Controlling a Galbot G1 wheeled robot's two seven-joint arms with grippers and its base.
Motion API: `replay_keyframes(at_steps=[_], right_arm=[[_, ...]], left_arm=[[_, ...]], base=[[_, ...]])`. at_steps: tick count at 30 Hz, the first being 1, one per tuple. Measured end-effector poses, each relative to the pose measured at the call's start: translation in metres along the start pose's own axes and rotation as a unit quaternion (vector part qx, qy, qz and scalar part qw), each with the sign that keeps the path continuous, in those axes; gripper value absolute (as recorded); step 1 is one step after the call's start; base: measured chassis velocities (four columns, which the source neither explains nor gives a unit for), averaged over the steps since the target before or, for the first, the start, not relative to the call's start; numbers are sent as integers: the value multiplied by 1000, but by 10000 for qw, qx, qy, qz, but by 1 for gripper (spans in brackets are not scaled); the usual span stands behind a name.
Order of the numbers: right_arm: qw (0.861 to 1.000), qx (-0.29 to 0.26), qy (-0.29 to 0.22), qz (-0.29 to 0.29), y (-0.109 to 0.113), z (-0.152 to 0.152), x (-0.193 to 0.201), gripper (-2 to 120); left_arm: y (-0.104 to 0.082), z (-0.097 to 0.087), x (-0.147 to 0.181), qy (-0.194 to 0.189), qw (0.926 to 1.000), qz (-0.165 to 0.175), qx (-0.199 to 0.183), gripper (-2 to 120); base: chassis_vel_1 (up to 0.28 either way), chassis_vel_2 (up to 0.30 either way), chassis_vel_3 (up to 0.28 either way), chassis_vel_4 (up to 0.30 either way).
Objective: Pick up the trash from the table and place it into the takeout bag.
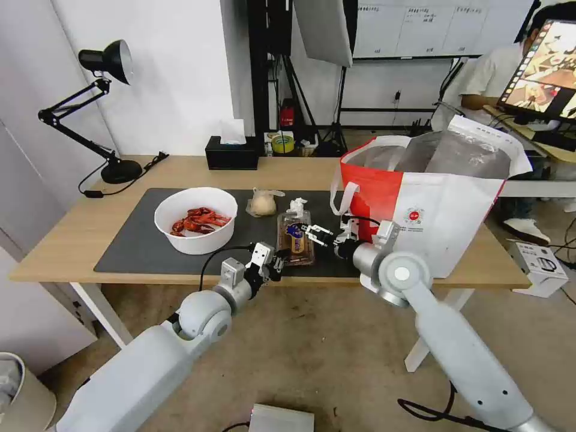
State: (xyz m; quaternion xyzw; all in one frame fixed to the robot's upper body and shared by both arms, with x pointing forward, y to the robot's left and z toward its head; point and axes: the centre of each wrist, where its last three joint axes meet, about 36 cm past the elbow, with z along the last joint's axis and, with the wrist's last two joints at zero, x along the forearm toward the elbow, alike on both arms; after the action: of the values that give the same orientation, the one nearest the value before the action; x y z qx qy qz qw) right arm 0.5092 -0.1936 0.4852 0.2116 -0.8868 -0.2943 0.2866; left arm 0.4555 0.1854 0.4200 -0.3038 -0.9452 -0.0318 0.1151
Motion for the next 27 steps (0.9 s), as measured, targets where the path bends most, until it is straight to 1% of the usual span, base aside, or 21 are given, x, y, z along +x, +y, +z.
replay_keyframes(at_steps=[2,5,9,16,19,27], right_arm=[[10000,2,12,-1,1,0,-2,100],[10000,48,51,-17,10,-2,-12,100],[9999,70,75,-9,15,-3,-18,100],[9996,121,177,166,24,-5,-33,100],[9993,167,197,260,27,-6,-36,100],[9991,204,203,299,34,-7,-38,100]], left_arm=[[0,0,1,-5,10000,-7,3,0],[0,0,2,-30,10000,-11,22,0],[0,1,3,-51,10000,-6,39,0],[0,2,3,-81,9999,-14,72,0],[0,1,3,-92,9999,-20,77,0],[-2,1,3,-111,9999,-6,99,0]], base=[[0,0,0,0],[0,0,0,0],[0,0,0,0],[0,0,0,0],[0,0,0,0],[0,0,0,0]])
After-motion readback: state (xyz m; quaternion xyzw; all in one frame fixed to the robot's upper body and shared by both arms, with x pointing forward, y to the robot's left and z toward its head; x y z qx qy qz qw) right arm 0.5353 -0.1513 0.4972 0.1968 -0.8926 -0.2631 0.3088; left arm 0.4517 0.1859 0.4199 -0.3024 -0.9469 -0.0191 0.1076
